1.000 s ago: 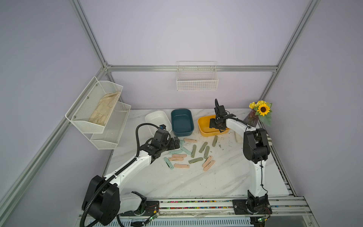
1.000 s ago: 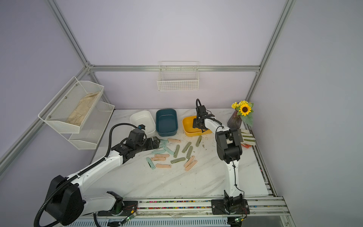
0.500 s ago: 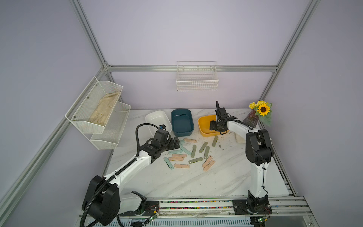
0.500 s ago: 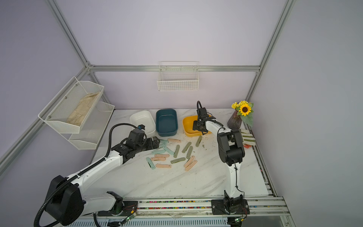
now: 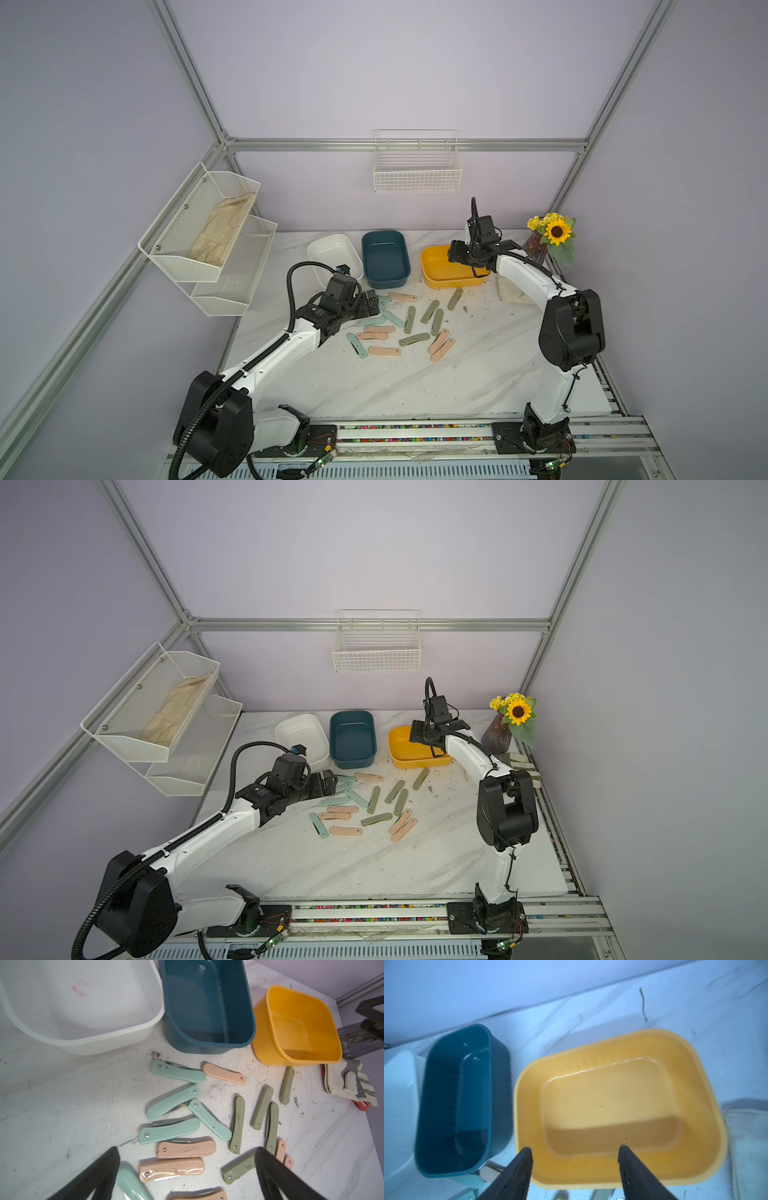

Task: Place the fruit knives into the storage box by color
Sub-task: Adjust the storage box at the center of the board, then pick up the fruit knife from the center of the board.

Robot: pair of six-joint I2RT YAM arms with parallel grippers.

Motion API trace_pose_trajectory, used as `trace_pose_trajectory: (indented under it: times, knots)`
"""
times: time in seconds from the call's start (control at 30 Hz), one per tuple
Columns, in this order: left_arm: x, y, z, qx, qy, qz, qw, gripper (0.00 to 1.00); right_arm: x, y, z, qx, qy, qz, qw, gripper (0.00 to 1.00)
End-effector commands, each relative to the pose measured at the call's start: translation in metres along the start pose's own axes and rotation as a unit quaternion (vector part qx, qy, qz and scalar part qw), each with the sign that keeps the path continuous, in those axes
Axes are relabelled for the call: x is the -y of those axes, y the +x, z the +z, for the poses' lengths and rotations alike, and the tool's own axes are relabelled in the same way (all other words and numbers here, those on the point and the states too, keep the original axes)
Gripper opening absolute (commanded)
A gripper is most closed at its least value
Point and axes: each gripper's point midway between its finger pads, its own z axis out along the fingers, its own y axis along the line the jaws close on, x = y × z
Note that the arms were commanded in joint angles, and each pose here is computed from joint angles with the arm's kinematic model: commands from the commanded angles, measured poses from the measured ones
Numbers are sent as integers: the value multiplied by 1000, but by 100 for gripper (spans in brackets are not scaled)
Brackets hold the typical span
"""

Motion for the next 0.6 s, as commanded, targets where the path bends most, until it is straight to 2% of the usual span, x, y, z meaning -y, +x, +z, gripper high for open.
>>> trace_pose_trajectory:
  times: [0.0, 0.13, 0.33, 0.57]
  knots:
    - [24, -36, -25, 51, 35, -14, 998, 100, -3, 18, -22, -4, 0, 6, 1000, 69]
    - [25, -37, -28, 54, 39, -19, 998, 100, 2, 55, -31, -16, 3, 23, 1000, 69]
    - [28, -36, -30, 51, 49, -23, 997, 100, 23, 112, -14, -50, 34, 40, 997, 70]
    - [28, -32, -29, 45, 51, -30, 997, 100, 32, 128, 14, -60, 65, 37, 995, 70]
